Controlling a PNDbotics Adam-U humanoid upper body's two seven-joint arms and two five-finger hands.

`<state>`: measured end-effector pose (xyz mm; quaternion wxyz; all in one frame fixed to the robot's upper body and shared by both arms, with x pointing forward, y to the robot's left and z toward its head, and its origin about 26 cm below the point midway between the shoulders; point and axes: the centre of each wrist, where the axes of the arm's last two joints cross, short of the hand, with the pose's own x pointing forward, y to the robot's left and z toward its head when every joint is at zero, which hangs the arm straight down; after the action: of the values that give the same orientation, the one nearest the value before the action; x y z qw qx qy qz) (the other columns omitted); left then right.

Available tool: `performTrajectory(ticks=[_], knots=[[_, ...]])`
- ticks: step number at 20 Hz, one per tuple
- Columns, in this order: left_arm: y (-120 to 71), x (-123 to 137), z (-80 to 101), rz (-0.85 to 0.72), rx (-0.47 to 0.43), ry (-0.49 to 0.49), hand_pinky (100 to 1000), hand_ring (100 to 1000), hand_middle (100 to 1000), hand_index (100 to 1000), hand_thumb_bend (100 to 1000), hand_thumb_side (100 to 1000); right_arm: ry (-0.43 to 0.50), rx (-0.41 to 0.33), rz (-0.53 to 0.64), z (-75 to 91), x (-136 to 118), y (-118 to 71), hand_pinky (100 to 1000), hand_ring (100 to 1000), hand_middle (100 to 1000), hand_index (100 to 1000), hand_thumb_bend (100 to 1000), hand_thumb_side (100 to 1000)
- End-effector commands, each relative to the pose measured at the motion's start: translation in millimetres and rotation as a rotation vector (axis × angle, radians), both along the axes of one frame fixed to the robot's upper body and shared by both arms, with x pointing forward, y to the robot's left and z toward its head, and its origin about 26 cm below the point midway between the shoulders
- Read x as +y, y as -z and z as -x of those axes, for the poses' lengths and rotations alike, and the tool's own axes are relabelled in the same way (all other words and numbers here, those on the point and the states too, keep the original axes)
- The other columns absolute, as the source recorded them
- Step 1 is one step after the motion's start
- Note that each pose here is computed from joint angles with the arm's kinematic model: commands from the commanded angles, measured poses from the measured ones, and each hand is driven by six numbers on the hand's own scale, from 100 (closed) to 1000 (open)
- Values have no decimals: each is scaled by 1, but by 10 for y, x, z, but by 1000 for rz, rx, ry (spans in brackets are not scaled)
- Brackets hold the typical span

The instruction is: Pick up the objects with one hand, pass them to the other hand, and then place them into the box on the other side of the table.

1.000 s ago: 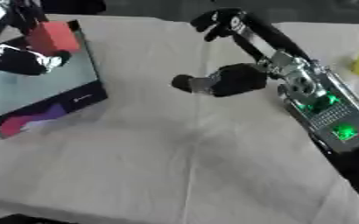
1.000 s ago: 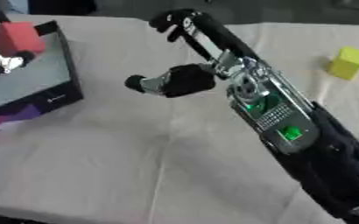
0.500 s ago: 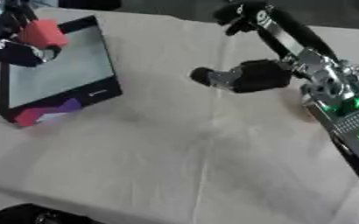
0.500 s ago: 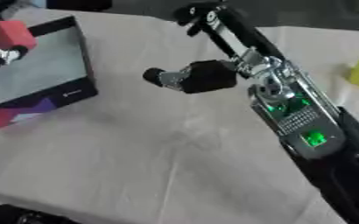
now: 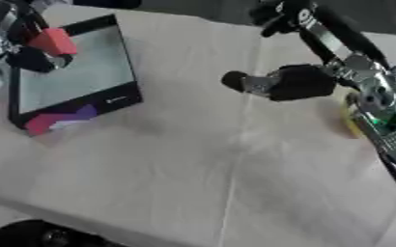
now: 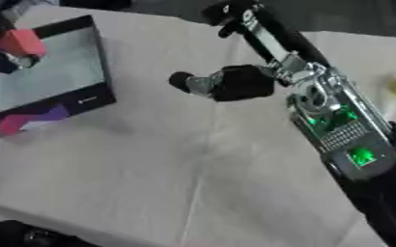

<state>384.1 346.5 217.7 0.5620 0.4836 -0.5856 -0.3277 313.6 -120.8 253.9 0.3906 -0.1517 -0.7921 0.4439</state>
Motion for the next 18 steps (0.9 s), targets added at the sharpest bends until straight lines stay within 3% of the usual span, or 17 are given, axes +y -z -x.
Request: performTrajectory(ticks=[1,4,5,8,13,16,18], knots=[[-89,94,-52,-17,-31,-17,750,620,525,619,803,282,2,-38,-9,29,-38,-107,864,762,760,835,644,454],[-52,126,-88,-31,-30,-29,792,718,635,749,985,415,2,-38,-10,28,-39,-107,864,761,759,834,644,454],[-46,133,-94,-38,-30,-34,803,737,662,790,1000,430,3,-38,-10,27,-40,-107,864,761,759,834,644,453],[-35,151,-104,-48,-21,-46,815,751,688,833,1000,437,6,-38,-13,24,-44,-107,864,760,758,834,644,452],[-49,149,-100,-47,-26,-51,803,740,666,827,1000,449,12,-41,-20,20,-54,-109,864,759,757,834,644,450],[-102,112,-77,-33,-76,-42,792,713,652,791,984,470,22,-47,-30,16,-76,-118,864,758,756,833,624,453],[-154,44,-36,6,-129,6,791,703,666,787,920,426,34,-55,-38,12,-101,-134,865,758,757,833,643,442]])
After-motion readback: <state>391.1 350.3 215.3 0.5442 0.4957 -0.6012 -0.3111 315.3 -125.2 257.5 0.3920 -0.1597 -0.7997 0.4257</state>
